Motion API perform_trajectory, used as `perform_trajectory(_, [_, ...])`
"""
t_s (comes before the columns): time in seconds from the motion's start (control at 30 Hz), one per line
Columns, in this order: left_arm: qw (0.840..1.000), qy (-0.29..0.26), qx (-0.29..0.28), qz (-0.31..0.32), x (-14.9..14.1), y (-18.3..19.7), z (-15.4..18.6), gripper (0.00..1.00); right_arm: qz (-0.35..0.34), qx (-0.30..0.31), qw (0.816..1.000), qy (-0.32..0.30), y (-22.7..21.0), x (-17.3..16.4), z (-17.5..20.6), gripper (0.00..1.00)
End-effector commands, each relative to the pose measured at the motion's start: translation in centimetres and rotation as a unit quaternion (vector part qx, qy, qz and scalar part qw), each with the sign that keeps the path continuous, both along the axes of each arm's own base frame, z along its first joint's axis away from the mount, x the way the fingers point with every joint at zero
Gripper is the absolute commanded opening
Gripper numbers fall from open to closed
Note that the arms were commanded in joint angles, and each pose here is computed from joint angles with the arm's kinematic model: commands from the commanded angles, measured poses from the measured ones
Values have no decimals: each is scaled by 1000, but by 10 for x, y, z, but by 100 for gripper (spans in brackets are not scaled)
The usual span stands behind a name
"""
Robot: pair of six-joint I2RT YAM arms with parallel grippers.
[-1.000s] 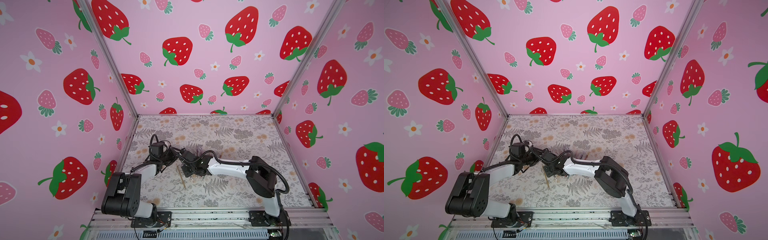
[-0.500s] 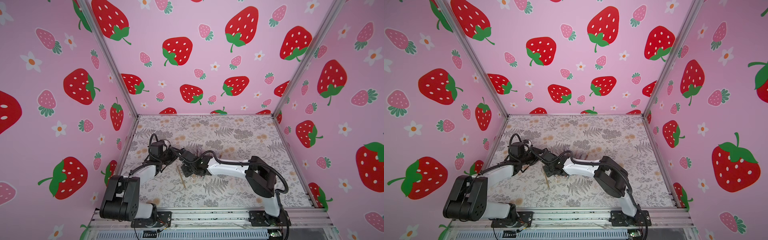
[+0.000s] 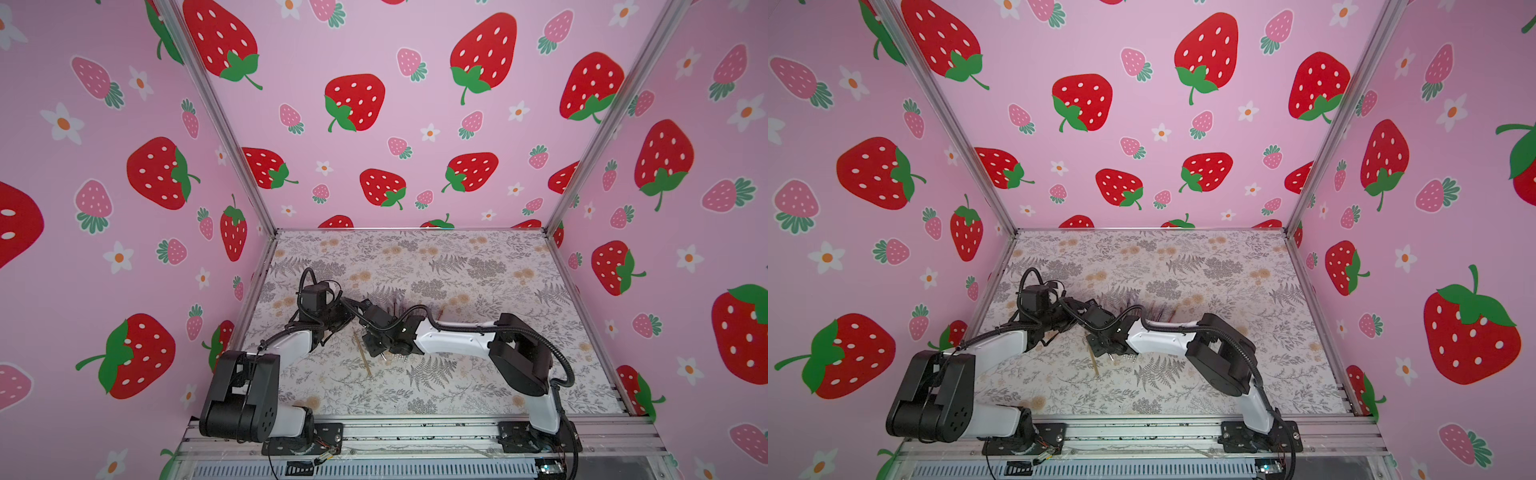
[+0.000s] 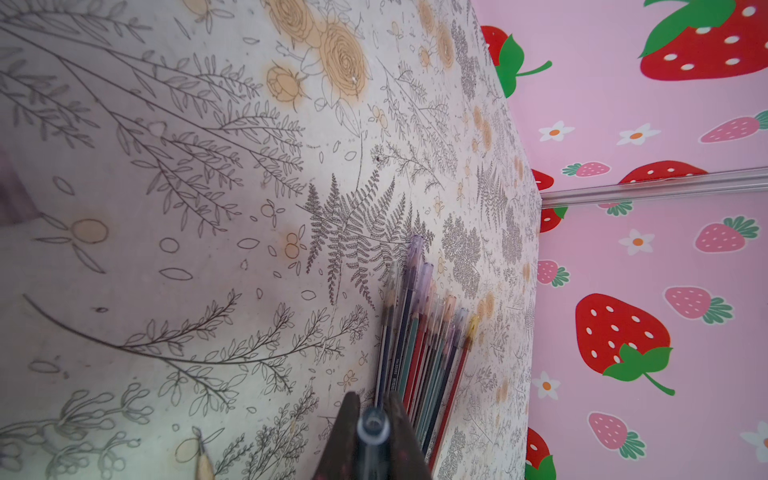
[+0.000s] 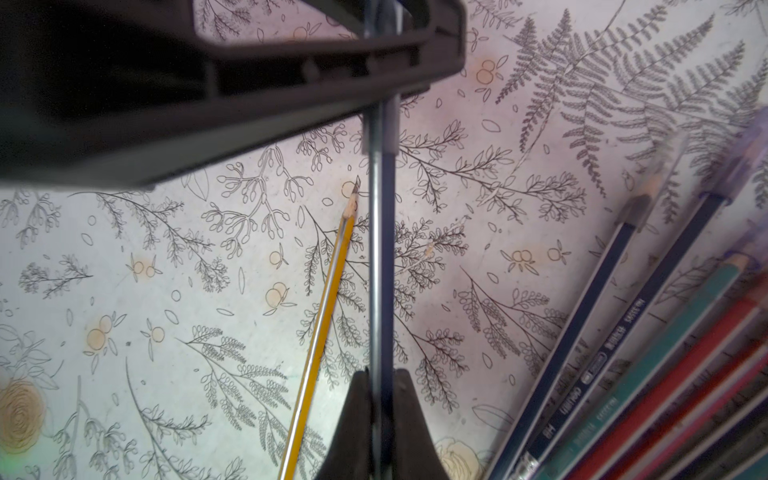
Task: Remove the protective cover of the pencils
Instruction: Remove the protective sleeve from the pencil, then place the pencil at the center of the board.
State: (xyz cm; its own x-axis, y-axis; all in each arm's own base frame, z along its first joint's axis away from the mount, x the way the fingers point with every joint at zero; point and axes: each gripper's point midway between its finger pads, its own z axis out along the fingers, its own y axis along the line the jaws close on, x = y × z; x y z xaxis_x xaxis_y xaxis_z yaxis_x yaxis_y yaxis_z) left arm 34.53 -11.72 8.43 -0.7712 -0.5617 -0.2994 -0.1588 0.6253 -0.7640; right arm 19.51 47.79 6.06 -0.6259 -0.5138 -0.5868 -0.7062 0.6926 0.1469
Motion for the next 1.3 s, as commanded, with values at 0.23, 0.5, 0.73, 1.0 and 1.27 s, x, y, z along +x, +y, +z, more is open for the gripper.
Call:
perform_trajectory(0.23, [999, -18, 36, 29, 16, 9, 14, 0, -12, 17, 1000, -4, -16, -16, 1, 0])
perform_trajectory(0.5, [998, -16, 57, 35, 35, 12, 19, 0, -46, 33, 998, -6, -34, -21, -1, 0])
perform_trajectory(0.73, [996, -13, 78, 48, 44, 19, 18, 0, -72, 46, 996, 5, -37, -23, -6, 0])
perform_trajectory(1.0, [992, 25, 111, 51, 62, 24, 2, 0, -114, 27, 993, 26, -39, -20, -16, 0])
perform_trajectory(1.27, [979, 60, 182, 63, 60, 45, -13, 0, -118, 1, 991, 56, -28, -25, -36, 0])
